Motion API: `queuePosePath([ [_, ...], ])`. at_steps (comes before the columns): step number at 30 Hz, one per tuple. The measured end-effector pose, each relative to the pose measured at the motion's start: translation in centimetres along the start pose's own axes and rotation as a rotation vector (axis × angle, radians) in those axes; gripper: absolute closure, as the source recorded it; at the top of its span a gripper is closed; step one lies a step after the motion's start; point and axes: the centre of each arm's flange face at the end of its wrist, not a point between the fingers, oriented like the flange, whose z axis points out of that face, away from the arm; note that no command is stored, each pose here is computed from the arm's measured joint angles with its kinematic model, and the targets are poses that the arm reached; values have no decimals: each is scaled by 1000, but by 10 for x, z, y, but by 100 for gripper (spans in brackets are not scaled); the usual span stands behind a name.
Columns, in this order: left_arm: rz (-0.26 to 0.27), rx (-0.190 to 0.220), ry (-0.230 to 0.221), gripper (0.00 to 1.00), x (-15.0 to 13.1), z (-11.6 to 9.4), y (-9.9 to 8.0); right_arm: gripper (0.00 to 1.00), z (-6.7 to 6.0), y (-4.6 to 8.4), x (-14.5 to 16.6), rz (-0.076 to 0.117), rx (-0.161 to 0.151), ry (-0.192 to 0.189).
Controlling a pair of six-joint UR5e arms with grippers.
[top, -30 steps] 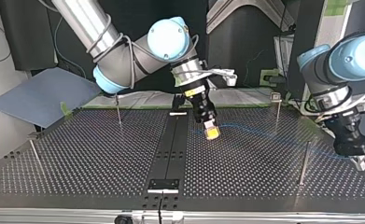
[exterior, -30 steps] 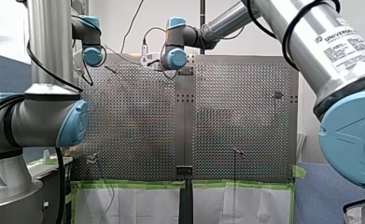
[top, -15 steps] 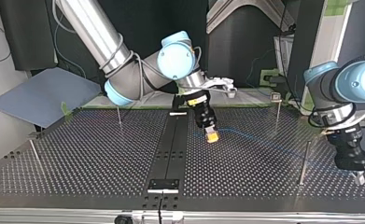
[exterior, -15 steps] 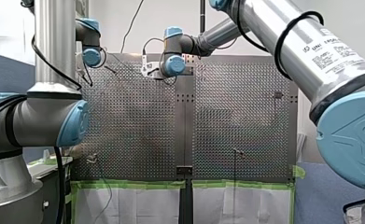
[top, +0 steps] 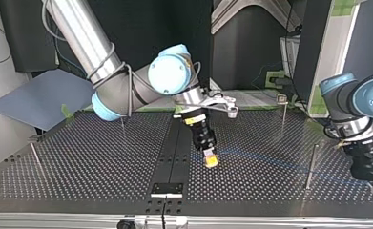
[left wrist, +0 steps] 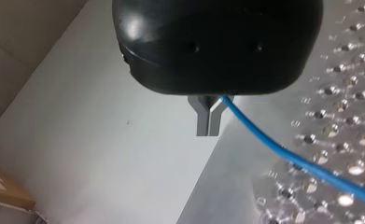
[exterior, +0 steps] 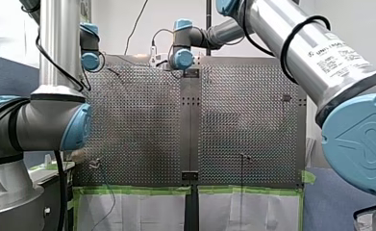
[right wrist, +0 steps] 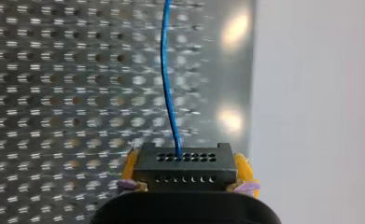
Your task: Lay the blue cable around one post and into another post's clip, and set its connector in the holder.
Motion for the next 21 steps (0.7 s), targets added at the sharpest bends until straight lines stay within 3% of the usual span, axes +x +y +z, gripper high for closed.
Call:
queuePosePath([
  [3,1,5,14,99,4,2,4,100,4,1,12,-6,2,29],
  [13,21,26,126,99,50,4,17,100,16,7,44,-7,-7,102],
  [21,16,2,146,99,65,3,27,100,21,12,68,-8,-19,138],
])
